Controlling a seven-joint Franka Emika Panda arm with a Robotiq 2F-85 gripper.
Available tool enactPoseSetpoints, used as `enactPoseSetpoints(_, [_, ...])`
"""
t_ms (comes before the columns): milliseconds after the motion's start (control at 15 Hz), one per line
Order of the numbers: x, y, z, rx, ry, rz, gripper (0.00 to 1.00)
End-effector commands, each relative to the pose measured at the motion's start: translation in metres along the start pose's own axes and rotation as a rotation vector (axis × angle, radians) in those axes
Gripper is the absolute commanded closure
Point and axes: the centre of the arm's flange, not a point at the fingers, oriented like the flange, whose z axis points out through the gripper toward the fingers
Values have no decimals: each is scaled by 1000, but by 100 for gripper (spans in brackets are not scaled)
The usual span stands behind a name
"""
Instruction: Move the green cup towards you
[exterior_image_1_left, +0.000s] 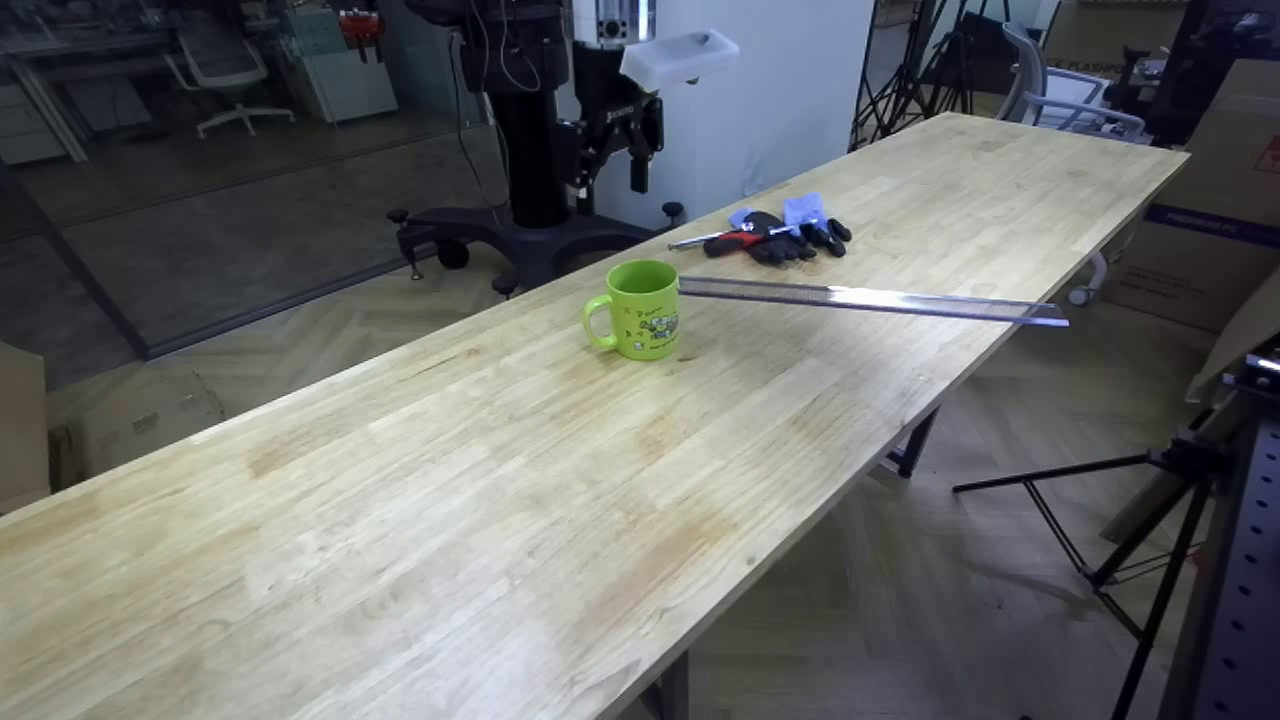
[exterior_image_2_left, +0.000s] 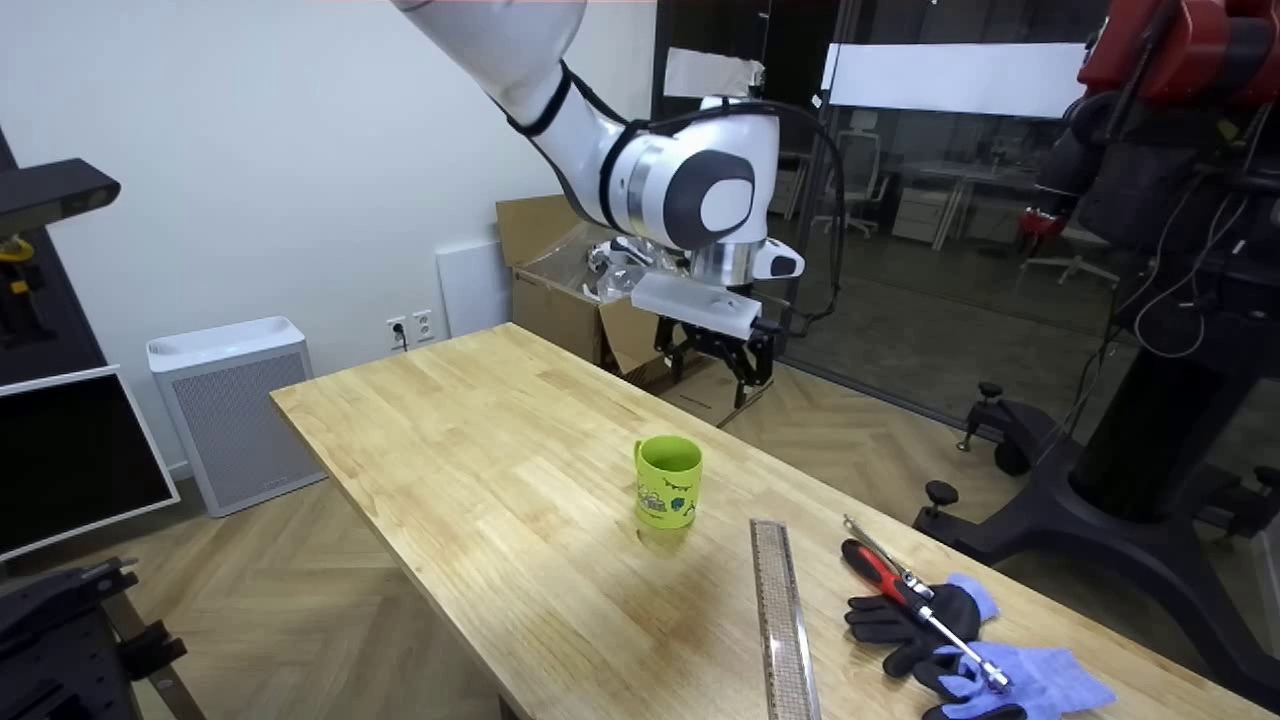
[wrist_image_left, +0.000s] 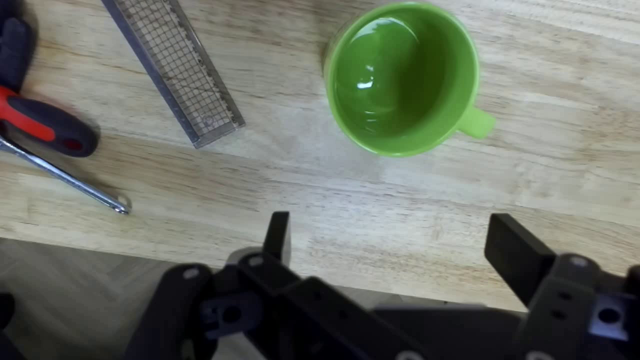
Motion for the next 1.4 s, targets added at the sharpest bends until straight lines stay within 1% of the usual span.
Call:
enactPoseSetpoints(0, [38,7,15,30,-18,29,0])
enactPoseSetpoints(200, [30,2,16,62,-40,48,0])
enactPoseSetpoints(333, [21,-5,12,95,-79,83,0])
enactPoseSetpoints(467, [11,-11,3,154,-159,152,0])
enactPoseSetpoints(533, [10,-7,-6,182,-180,184,0])
enactPoseSetpoints(600, [5,-11,18,133,-151,103,0])
enactPoseSetpoints(667, [4,-12,13,149,-170,121,0])
enactPoseSetpoints(800, [4,-9,4,159,-176,138,0])
enactPoseSetpoints(1000, [-2,-15,17,133,-186,146,0])
enactPoseSetpoints(1200, [-18,-30,37,109,-177,143,0])
enactPoseSetpoints(1333, [-33,-44,49,113,-169,149,0])
